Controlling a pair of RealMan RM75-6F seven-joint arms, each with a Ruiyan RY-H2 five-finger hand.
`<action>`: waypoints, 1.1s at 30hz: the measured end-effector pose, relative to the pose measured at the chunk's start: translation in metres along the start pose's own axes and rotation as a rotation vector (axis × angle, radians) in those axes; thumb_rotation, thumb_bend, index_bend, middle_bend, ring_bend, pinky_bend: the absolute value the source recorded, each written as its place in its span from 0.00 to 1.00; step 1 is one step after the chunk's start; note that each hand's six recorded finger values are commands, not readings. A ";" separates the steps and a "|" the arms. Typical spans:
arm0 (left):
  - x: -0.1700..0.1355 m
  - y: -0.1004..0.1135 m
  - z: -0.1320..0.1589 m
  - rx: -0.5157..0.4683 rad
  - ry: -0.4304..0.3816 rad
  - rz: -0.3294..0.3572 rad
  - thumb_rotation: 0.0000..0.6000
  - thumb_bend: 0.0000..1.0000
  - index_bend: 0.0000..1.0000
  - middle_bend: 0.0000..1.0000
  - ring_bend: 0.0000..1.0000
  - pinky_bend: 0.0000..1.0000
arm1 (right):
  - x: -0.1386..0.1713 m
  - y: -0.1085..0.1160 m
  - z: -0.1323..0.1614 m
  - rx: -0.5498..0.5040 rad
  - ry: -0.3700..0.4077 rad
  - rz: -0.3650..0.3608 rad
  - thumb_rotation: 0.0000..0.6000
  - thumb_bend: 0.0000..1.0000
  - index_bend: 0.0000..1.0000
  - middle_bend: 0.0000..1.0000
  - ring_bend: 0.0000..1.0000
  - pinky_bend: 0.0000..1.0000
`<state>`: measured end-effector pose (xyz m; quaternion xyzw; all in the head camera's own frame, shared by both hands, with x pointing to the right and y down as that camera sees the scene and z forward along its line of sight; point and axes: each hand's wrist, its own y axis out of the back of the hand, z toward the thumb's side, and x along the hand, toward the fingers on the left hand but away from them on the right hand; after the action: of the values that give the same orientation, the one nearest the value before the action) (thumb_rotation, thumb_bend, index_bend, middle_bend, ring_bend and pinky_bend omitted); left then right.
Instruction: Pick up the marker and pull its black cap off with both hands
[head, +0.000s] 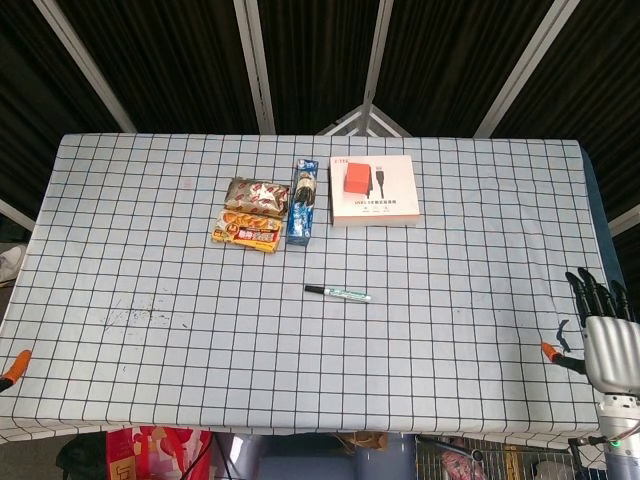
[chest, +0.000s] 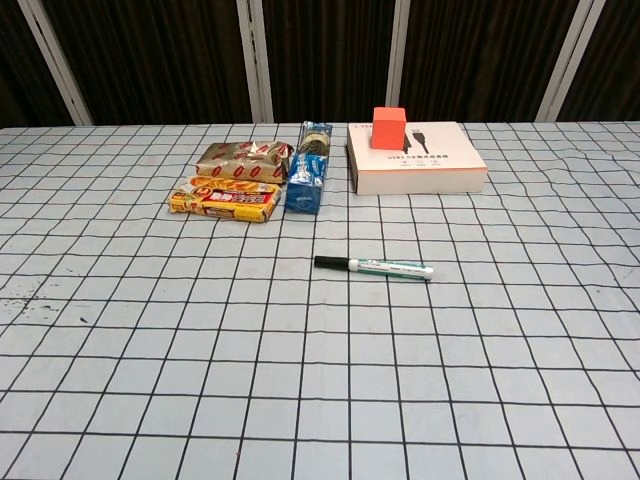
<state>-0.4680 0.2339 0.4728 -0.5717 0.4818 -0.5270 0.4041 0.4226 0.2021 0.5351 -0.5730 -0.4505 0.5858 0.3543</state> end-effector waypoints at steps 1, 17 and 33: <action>0.000 0.000 0.000 -0.001 -0.001 0.000 1.00 0.37 0.01 0.00 0.00 0.00 | -0.001 -0.001 0.004 -0.003 0.007 0.004 1.00 0.12 0.12 0.07 0.14 0.04; 0.006 0.012 0.006 -0.001 -0.016 0.025 1.00 0.37 0.01 0.00 0.00 0.00 | -0.036 -0.058 0.130 -0.089 0.142 0.203 1.00 0.12 0.23 0.07 0.14 0.04; 0.013 0.001 -0.016 0.058 0.034 -0.005 1.00 0.37 0.01 0.00 0.00 0.00 | -0.082 -0.125 0.293 -0.035 0.206 0.306 1.00 0.15 0.36 0.07 0.14 0.04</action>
<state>-0.4843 0.2219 0.4765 -0.5521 0.4717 -0.5512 0.4110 0.1275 0.1331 0.6626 -0.6978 -0.3297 0.5632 0.2951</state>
